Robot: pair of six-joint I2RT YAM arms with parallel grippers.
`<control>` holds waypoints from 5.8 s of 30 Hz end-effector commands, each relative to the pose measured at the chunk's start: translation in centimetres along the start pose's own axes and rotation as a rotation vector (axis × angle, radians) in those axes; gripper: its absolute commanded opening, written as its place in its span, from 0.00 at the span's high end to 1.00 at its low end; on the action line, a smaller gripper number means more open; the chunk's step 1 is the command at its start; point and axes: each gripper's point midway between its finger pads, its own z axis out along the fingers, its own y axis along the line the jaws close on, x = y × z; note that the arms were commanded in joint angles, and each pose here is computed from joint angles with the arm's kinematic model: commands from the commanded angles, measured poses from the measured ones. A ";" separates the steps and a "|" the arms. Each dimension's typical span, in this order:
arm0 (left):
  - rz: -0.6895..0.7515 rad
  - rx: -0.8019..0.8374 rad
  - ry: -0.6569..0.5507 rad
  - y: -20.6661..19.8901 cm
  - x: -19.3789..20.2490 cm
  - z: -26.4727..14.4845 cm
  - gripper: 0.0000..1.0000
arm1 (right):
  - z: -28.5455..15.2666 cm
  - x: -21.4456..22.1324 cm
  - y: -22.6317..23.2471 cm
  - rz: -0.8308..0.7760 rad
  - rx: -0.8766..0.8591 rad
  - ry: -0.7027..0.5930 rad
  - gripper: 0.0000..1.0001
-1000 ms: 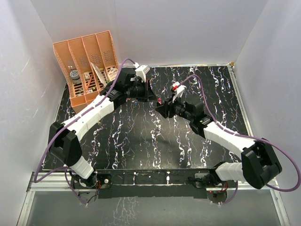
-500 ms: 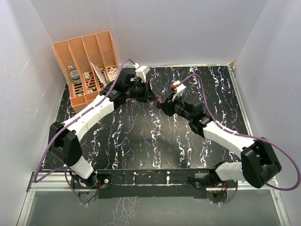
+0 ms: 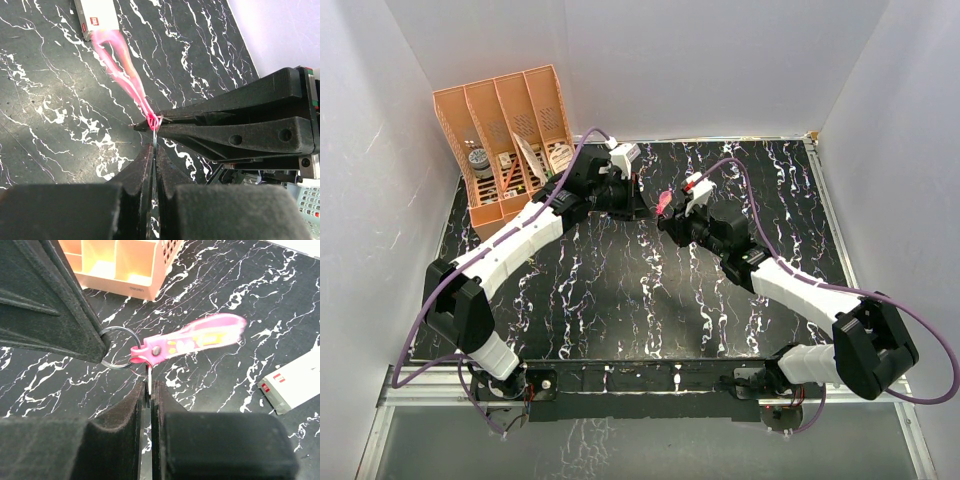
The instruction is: Put the keys on the keyring
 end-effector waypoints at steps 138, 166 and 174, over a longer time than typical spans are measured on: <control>0.208 -0.014 -0.319 -1.3 -3.7 -5.1 0.48 | 1.3 -6.2 -0.4 0.234 0.056 -0.147 1.00; 0.199 0.117 -0.654 -2.2 -4.6 -6.0 0.70 | 0.2 -9.4 2.8 0.616 -0.101 -0.215 1.00; 0.210 0.114 -0.623 -2.3 -4.3 -5.2 0.71 | 0.3 -10.2 3.0 0.634 -0.115 -0.225 1.00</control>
